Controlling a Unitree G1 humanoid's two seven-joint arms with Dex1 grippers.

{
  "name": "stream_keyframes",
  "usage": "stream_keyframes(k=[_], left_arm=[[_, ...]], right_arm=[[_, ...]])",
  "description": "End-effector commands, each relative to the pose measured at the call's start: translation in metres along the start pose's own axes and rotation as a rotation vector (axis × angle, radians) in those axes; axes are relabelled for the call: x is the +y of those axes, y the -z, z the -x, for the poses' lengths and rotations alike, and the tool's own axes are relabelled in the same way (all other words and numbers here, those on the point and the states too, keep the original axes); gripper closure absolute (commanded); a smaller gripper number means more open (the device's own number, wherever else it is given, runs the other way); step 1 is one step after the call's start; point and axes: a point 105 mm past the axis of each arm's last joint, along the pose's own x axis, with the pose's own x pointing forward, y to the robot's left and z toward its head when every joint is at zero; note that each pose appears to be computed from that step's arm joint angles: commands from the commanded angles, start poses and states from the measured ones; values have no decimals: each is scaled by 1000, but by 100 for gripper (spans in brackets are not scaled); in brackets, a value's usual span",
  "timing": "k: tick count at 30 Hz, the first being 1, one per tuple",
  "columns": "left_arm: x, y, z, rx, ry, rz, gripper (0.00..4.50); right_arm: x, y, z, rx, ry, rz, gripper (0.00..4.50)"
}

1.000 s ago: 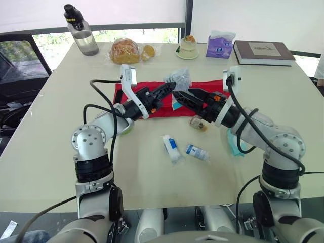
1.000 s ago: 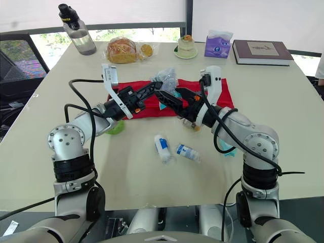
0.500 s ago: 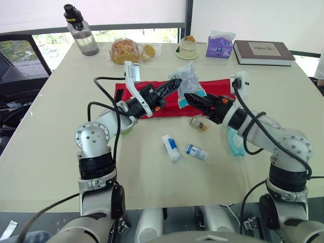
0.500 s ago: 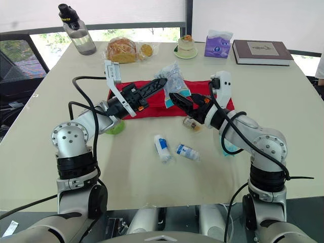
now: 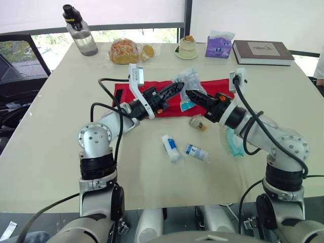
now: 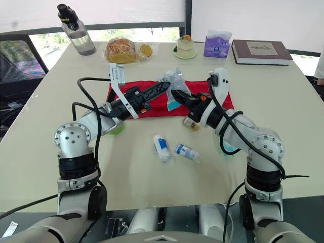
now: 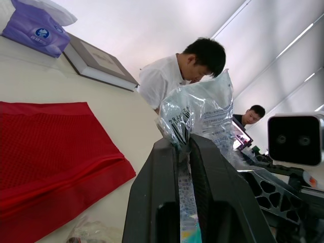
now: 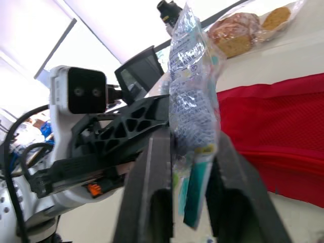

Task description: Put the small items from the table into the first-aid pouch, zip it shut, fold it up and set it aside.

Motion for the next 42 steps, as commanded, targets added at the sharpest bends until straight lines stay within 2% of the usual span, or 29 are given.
stream_keyframes(k=[1,12,13,14,15,22,29,36,42], left_arm=[[-9,-7,0,-26,39,-26,450],[-8,-10,3,-45,29,-48,450],[-8,-10,4,-46,31,-53,359],[-9,-9,6,-43,35,-54,359],[-9,-9,7,-40,34,-54,331],[21,-20,27,-52,-112,-107,9],[68,-39,58,10,-373,-326,4],[122,-40,94,247,-650,-728,4],[150,-38,109,416,-734,-967,4]], right_arm=[[4,-8,3,-33,-2,29,444],[5,-6,0,-26,-18,25,444],[5,-6,0,-25,-18,25,444],[5,-6,0,-25,-20,24,444],[5,-6,0,-26,-22,21,444],[2,-6,2,-32,-25,14,444],[-5,-4,8,-27,-3,16,444],[-13,1,20,-13,32,15,444],[-15,6,27,1,54,17,444]])
